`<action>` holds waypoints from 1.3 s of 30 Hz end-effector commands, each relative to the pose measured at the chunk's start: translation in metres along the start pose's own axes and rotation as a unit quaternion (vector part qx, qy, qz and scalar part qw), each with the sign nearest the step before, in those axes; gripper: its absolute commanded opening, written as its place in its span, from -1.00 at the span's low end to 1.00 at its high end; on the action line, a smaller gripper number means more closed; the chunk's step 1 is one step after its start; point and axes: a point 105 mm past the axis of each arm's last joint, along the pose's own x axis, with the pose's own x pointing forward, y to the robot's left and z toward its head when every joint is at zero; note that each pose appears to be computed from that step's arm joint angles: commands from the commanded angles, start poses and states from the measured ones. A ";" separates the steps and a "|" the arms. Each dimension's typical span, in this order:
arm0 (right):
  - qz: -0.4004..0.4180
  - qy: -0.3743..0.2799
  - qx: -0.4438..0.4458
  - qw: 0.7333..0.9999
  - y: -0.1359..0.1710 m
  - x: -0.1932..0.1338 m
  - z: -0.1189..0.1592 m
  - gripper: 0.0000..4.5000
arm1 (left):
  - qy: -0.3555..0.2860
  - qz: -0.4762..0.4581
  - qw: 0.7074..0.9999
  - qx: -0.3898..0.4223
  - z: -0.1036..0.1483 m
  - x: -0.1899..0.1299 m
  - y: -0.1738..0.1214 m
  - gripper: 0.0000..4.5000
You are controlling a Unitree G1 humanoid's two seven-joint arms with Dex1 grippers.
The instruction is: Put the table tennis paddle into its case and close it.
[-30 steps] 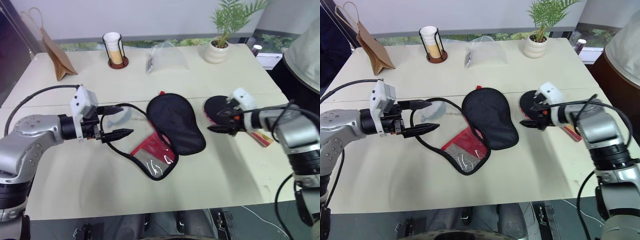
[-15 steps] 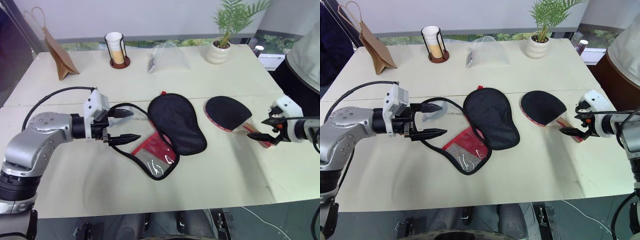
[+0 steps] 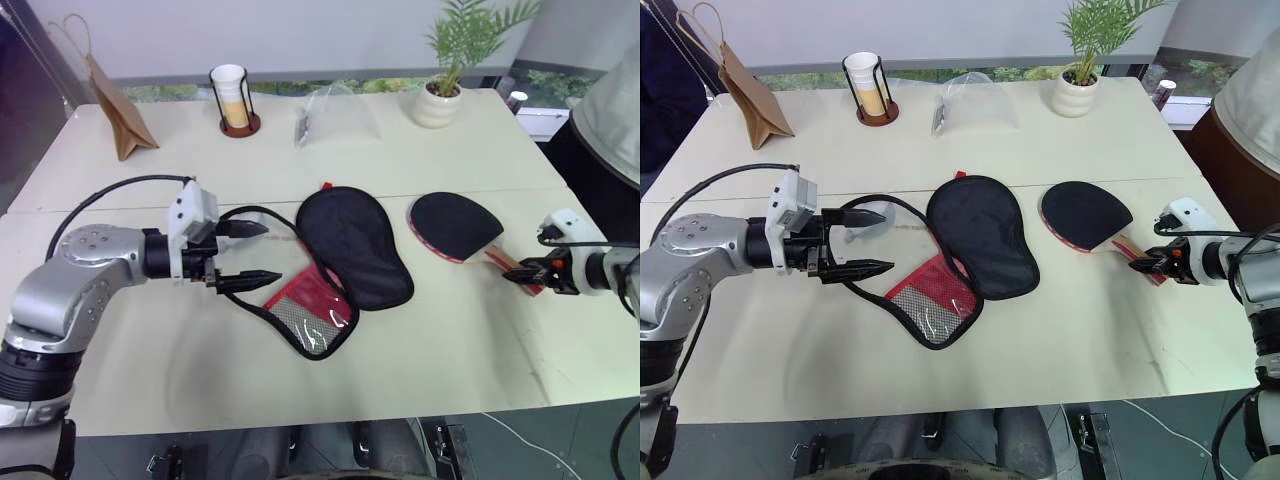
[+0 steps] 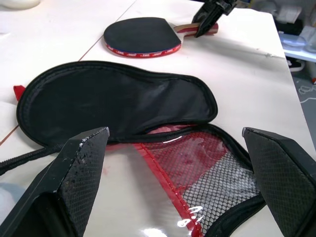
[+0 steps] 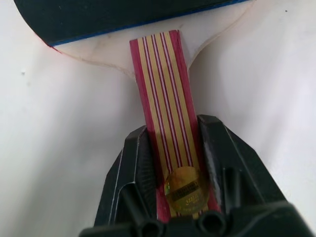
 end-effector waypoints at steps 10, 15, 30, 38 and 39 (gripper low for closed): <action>0.000 -0.120 -0.002 0.993 0.067 -0.039 0.104 -0.59 | -0.018 0.020 0.999 0.021 0.013 -0.005 0.009 1.00; 0.008 -0.118 0.027 0.993 0.118 -0.008 0.121 -0.59 | -0.020 0.022 0.999 0.020 0.013 -0.004 0.010 1.00; 0.035 -0.110 0.076 0.990 0.171 0.036 0.116 -0.59 | -0.015 0.027 0.999 0.016 0.009 -0.006 0.006 1.00; 0.051 -0.095 0.084 0.991 0.185 0.045 0.108 -0.59 | -0.014 0.034 0.999 0.017 0.009 -0.008 0.006 1.00; 0.054 -0.093 0.085 0.991 0.187 0.046 0.106 -0.59 | -0.014 0.034 0.999 0.018 0.009 -0.008 0.006 1.00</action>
